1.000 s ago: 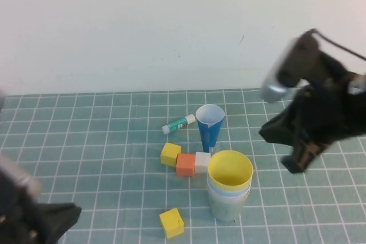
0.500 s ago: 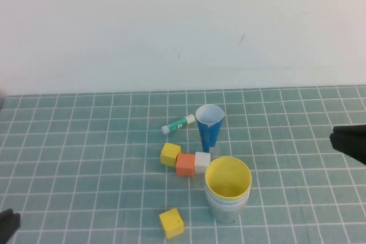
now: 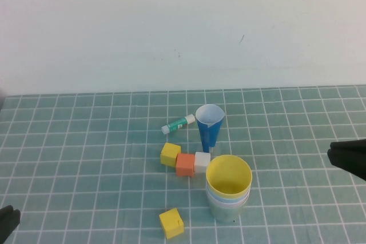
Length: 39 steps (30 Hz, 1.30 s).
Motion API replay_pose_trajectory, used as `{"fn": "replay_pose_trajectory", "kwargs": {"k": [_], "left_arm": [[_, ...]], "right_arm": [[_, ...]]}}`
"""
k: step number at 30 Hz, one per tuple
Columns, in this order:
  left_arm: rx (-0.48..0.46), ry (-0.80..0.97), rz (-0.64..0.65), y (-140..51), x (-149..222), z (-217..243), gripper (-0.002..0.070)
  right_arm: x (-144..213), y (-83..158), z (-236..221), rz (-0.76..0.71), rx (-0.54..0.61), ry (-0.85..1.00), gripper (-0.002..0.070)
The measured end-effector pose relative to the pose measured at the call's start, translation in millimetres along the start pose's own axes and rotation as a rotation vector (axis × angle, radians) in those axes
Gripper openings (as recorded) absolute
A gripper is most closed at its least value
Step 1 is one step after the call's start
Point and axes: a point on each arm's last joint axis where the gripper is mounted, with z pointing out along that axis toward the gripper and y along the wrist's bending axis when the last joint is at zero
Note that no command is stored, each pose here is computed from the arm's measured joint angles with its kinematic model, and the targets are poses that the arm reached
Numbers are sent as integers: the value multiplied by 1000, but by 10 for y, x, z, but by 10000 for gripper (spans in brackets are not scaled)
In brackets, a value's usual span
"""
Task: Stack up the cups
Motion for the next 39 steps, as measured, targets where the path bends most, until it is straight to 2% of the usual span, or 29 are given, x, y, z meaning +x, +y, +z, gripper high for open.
{"fn": "replay_pose_trajectory", "kwargs": {"k": [13,20,24,29,39], "left_arm": [[0,0,0,0,0,0,-2],[0,0,0,0,0,0,-2],[0,0,0,0,0,0,-2],[0,0,0,0,0,0,-2],[0,0,0,0,0,0,-2]], "right_arm": [[7,2,2,6,-1,4,-1],[250,-44,82,-44,95,65,-1],[504,-26,44,-42,220,22,-1],[933,48,-177,35,391,-8,-1],[1638,208,-470,182,803,-11,-1]]}}
